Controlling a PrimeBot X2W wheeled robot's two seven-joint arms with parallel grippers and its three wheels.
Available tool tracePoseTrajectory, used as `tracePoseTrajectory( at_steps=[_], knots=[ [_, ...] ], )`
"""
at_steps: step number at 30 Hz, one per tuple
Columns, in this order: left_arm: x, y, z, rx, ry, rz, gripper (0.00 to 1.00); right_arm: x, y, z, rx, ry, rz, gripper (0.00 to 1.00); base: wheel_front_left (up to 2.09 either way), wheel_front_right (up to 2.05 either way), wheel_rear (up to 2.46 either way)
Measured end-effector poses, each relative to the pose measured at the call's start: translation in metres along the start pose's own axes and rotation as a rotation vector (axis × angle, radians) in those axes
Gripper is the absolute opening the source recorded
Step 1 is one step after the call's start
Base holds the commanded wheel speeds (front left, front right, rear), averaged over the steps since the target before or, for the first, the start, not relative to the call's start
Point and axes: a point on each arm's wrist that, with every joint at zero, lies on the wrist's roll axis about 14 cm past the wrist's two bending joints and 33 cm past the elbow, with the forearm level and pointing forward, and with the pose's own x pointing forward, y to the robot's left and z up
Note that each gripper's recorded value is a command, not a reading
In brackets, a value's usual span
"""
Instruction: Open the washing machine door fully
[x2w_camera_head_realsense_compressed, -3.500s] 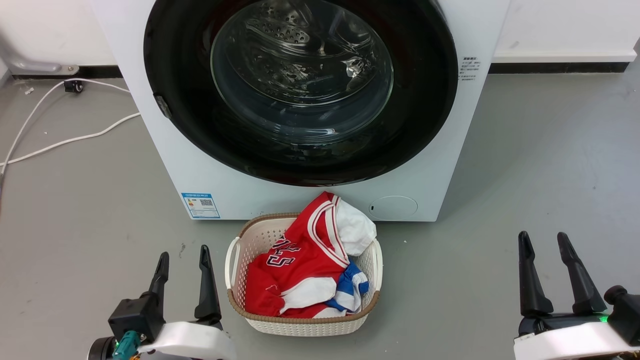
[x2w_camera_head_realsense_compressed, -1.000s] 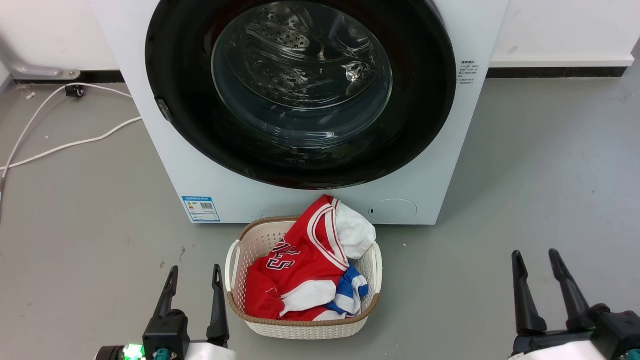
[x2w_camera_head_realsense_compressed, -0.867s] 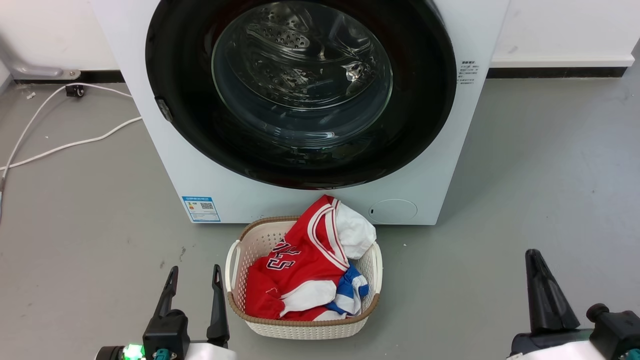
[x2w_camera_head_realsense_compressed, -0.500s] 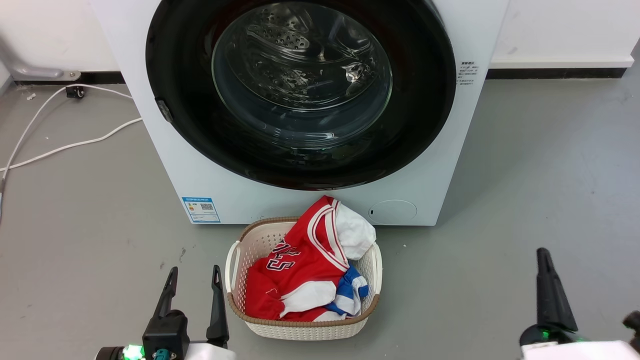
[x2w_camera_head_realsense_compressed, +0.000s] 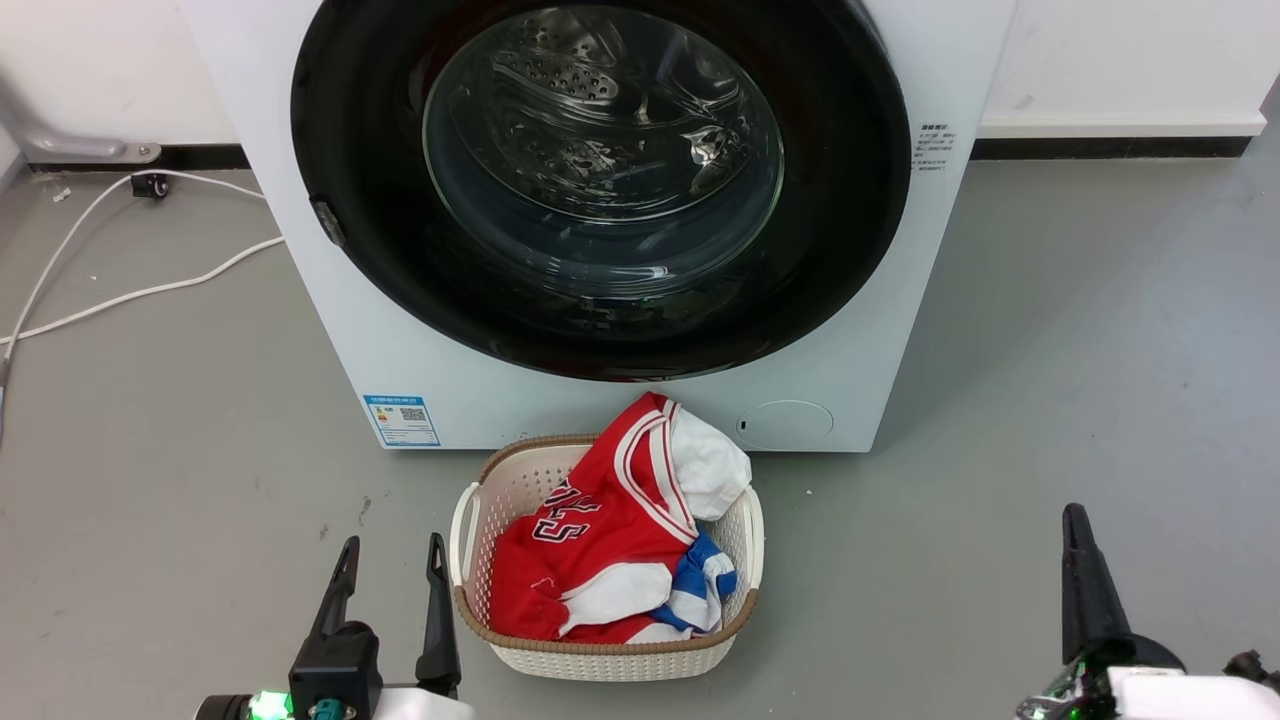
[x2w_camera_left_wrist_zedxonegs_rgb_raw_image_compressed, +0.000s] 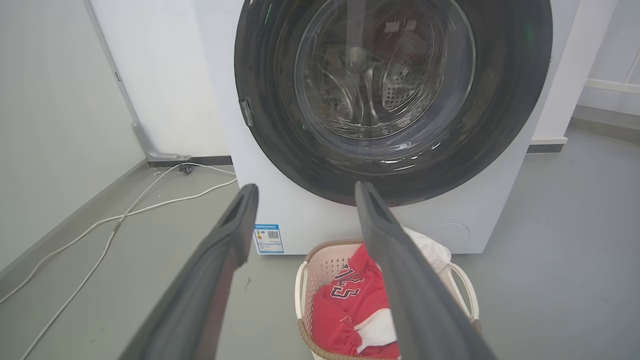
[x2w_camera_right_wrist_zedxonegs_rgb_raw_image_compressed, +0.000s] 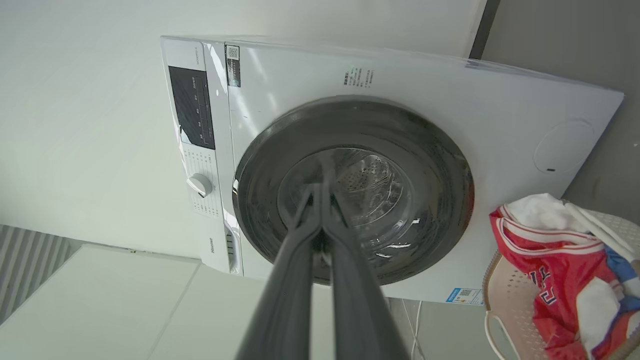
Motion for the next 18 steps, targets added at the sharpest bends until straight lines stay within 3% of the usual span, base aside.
tracePoseTrajectory(
  at_steps=[8,18],
  knots=[
    [0.0005,0.0004,-0.0003,0.0,0.001,0.001,1.0,0.0012,0.0089,0.0044,0.186,0.092,0.012,0.0,0.0,0.0,0.0],
    [0.001,0.0008,-0.0009,0.002,0.003,0.002,1.0,-0.0029,0.0063,-0.0002,0.185,0.178,0.008,0.0,0.0,0.0,0.0]
  ],
)
